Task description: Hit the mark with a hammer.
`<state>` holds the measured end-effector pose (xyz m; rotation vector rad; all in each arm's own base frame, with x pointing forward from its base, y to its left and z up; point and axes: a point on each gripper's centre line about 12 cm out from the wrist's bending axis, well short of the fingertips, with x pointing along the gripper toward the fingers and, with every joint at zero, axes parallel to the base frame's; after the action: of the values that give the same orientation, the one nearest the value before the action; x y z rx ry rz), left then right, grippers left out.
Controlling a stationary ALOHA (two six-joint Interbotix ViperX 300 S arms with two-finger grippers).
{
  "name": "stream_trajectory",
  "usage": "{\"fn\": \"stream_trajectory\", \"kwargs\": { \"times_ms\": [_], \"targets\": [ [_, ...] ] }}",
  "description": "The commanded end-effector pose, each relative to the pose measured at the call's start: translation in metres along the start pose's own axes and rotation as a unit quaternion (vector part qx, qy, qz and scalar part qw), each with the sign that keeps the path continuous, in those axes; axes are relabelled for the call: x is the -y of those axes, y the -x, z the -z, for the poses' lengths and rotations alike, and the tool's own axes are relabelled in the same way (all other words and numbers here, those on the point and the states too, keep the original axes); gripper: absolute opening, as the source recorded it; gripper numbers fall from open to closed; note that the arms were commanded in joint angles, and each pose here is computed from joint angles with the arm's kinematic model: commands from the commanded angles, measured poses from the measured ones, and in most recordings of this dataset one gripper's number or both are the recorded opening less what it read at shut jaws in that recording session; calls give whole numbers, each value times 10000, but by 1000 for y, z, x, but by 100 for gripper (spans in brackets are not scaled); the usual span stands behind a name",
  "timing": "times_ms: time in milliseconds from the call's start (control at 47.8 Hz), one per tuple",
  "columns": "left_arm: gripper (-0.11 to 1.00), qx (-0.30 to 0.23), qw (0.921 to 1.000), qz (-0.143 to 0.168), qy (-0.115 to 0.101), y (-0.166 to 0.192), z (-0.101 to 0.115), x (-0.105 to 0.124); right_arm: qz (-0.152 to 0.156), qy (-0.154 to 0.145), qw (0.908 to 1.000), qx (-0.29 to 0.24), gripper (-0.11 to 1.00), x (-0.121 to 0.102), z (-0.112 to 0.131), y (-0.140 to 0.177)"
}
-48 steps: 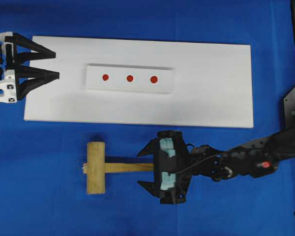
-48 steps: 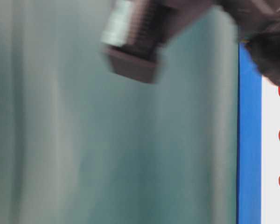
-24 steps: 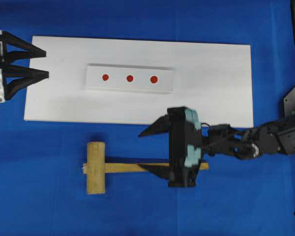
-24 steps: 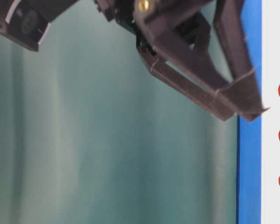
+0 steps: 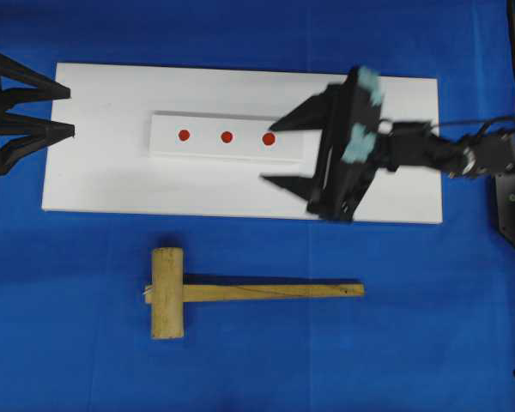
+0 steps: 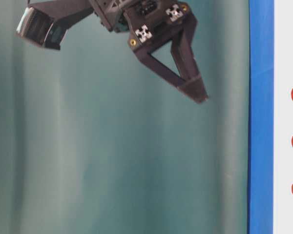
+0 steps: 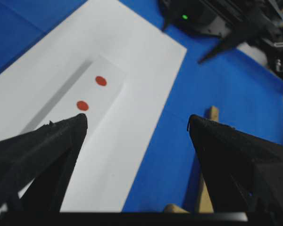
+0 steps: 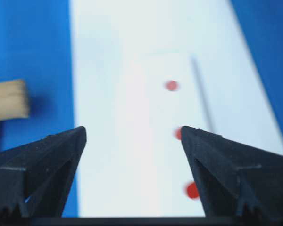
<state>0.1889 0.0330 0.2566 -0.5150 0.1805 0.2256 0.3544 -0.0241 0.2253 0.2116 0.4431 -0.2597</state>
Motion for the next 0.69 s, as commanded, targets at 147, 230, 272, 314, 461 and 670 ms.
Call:
{"fn": "stream_trajectory", "kwargs": {
  "times_ms": [147,230,272,314,461,670],
  "targets": [
    [86,58,9999,38,-109,0,-4,2,210,-129,9994,262,80,25,-11,21],
    [86,72,9997,45,-224,1,-4,3,125,-149,9994,301,80,24,-12,29],
    [86,86,9995,51,-293,1,-5,3,13,-153,9993,332,80,23,-13,36],
    [86,104,9992,67,-379,2,-5,3,-69,-130,9992,360,80,22,-13,43],
    [86,175,9963,134,-831,6,-7,6,-238,-35,9982,541,80,23,-10,70],
    [86,160,9883,187,-1507,11,-4,7,-642,139,9938,903,80,21,-10,111]
  ]
}}
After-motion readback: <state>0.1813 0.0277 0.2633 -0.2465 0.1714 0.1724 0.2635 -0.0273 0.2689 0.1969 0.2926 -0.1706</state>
